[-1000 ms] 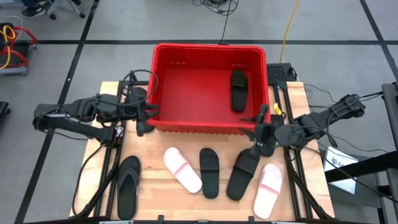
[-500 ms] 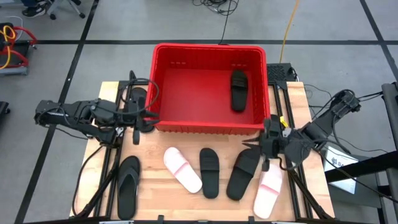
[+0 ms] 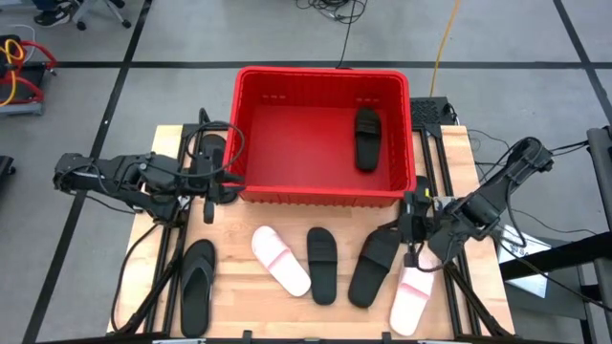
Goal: Pick and place slides into bin
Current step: Put the black slide into the red bin
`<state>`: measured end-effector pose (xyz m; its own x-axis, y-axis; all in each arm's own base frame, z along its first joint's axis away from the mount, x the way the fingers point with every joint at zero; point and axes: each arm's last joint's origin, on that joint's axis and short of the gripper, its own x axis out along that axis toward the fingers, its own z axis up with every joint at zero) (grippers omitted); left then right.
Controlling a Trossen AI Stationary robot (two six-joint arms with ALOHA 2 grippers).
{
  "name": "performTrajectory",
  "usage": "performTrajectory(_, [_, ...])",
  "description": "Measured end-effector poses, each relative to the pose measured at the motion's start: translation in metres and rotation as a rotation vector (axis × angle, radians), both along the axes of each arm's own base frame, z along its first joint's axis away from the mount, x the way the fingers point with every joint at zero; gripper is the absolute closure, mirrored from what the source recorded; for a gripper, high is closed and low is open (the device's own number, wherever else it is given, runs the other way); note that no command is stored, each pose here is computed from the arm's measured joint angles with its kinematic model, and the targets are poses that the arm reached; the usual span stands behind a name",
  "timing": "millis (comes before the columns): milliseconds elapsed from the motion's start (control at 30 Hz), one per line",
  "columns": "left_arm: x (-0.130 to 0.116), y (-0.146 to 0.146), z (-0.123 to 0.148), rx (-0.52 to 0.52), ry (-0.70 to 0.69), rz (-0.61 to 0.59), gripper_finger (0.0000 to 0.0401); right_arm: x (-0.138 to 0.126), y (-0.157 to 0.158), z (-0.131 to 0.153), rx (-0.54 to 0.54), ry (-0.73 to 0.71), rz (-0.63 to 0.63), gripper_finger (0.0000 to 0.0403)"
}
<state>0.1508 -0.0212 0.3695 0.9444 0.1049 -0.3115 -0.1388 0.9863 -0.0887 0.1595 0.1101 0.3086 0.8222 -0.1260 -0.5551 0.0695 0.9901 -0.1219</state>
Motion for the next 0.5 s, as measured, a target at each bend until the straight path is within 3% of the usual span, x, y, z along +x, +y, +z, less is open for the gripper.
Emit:
performTrajectory(133, [-0.004,0.0,-0.01,-0.122,0.1,0.021,0.0304,-0.001,0.0,-0.018,0.059,0.019,-0.06,0.0402])
performTrajectory(333, [-0.012,-0.006,-0.025,-0.418,0.288,0.017,0.0304,0.002,0.001,-0.027,0.103,-0.026,-0.067,0.0403])
performTrajectory(500, [-0.024,-0.016,-0.036,-0.545,0.464,0.007,0.0304,0.006,0.003,-0.024,0.109,-0.081,-0.039,0.0403])
